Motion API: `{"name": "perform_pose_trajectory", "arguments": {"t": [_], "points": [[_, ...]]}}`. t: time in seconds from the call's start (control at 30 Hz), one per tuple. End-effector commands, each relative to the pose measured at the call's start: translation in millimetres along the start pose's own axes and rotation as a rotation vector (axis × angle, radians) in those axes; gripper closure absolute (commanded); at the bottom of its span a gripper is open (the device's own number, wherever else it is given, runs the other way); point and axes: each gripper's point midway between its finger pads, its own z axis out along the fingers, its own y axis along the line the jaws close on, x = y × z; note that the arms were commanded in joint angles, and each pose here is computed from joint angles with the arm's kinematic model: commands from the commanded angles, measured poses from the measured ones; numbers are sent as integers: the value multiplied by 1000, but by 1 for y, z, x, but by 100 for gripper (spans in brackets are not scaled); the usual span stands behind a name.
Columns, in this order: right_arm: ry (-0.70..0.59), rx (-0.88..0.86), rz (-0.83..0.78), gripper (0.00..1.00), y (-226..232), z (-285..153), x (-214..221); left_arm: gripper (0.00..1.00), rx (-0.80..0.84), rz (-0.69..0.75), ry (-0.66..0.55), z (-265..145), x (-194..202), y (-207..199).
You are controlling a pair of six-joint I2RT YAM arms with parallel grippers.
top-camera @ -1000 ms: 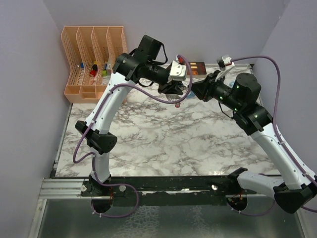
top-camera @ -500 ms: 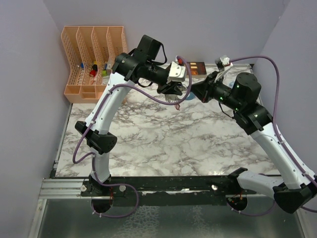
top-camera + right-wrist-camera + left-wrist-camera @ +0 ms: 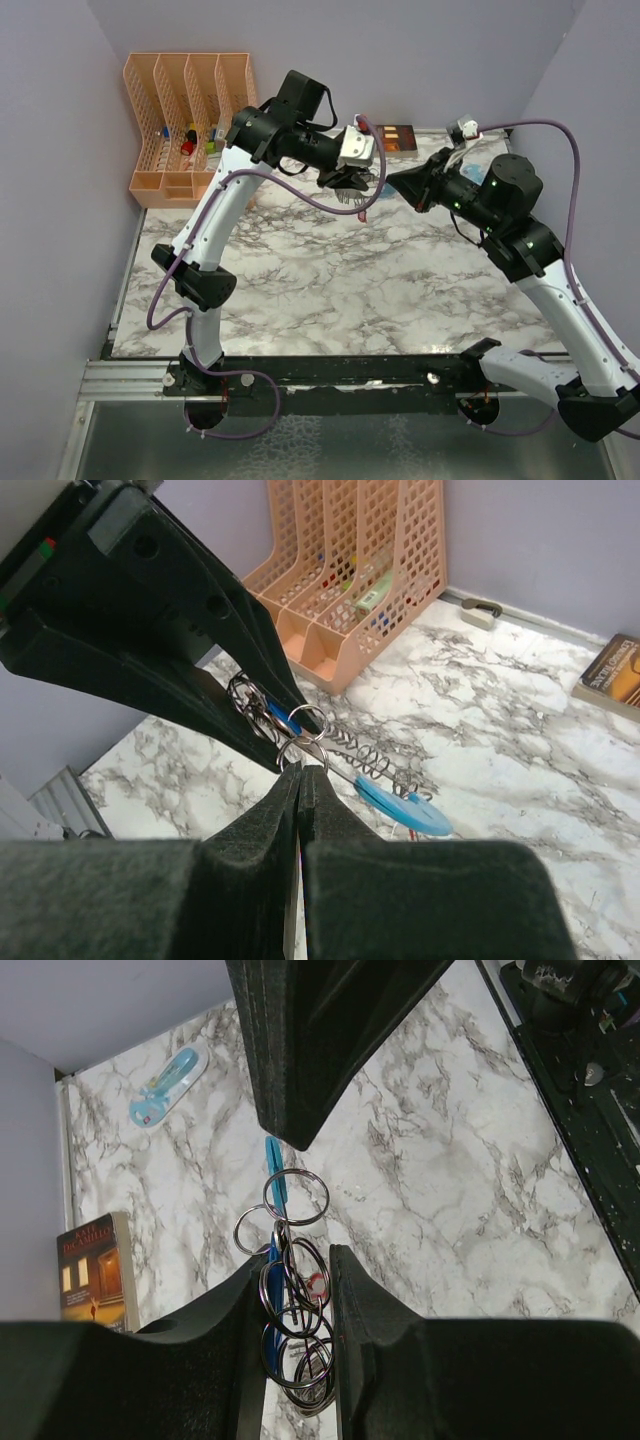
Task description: Put the keys on the keyring
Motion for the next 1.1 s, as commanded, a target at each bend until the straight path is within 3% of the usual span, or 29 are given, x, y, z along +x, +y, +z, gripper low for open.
{"name": "perform_pose_trajectory", "arguments": {"t": [0.0, 0.03, 0.07, 0.13, 0.17, 0.43, 1.07], "points": [[61, -66, -12, 99, 13, -4, 5, 100, -8, 100, -40, -11, -24, -5], [81, -78, -10, 99, 15, -3, 8, 100, 13, 116, -53, -11, -25, -10], [99, -85, -10, 93, 15, -2, 13, 100, 33, 142, -61, -10, -26, -14], [120, -106, -14, 68, 17, 0, 18, 100, 66, 179, -75, -10, -26, -21], [123, -119, -18, 64, 19, 0, 17, 100, 80, 194, -76, -11, -25, -25], [192, -198, -46, 67, 33, -7, 14, 100, 93, 233, -42, -10, -12, -29], [225, -255, -101, 69, 29, -6, 21, 100, 101, 260, -109, -20, -35, -43]]}}
